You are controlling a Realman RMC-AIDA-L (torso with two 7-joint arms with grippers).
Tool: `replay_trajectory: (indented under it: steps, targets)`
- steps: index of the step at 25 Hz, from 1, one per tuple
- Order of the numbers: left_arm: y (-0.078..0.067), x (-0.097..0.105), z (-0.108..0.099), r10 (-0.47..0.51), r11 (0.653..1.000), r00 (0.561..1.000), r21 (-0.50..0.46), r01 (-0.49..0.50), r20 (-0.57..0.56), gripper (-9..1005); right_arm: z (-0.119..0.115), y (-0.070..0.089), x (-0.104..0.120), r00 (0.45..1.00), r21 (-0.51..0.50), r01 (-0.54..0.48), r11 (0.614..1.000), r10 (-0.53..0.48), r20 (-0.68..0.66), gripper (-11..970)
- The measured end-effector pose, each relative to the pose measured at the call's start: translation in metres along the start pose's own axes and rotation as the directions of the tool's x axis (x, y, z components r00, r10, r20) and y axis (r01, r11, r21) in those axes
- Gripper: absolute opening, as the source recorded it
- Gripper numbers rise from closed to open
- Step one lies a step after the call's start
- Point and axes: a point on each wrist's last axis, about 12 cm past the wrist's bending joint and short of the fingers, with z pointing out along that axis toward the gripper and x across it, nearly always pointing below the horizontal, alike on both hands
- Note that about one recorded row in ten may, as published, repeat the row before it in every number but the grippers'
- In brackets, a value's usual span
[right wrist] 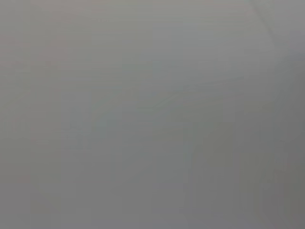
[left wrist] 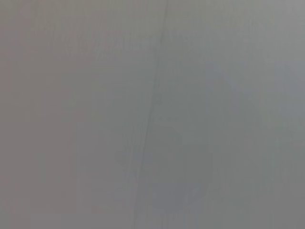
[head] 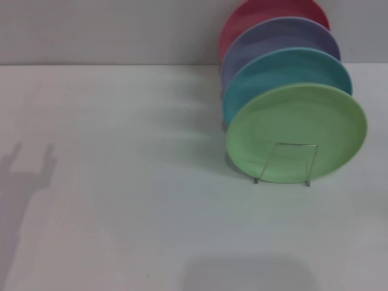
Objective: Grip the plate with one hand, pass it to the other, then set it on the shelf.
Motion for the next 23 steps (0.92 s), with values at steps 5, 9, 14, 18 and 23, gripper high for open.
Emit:
replay_trajectory:
  steps: [5,9,14,18,23]
  targets:
    - [0.001,0.000,0.005,0.004,1.000,1.000,-0.017,-0.004,0.009,649,0.022,-0.002,0.008,0.998,0.045,0.065,0.997,-0.064,-0.017,542]
    - [0.005,0.000,0.009,0.008,0.999,1.000,-0.054,-0.007,0.015,744,0.042,0.002,0.014,0.998,0.083,0.061,0.995,-0.060,-0.006,566]
    - [0.011,0.000,0.010,0.021,0.996,1.000,-0.093,-0.020,0.013,835,0.049,0.004,0.016,0.999,0.093,0.048,0.995,-0.049,0.008,565]
    - [0.013,-0.001,0.009,0.028,0.994,0.999,-0.108,-0.026,0.017,871,0.060,0.002,0.014,1.000,0.067,0.025,0.997,-0.026,0.008,564]
    - [0.010,-0.003,0.007,0.061,0.992,0.998,-0.111,-0.057,0.031,871,0.066,0.002,0.014,0.999,0.064,0.028,0.998,-0.029,0.014,564]
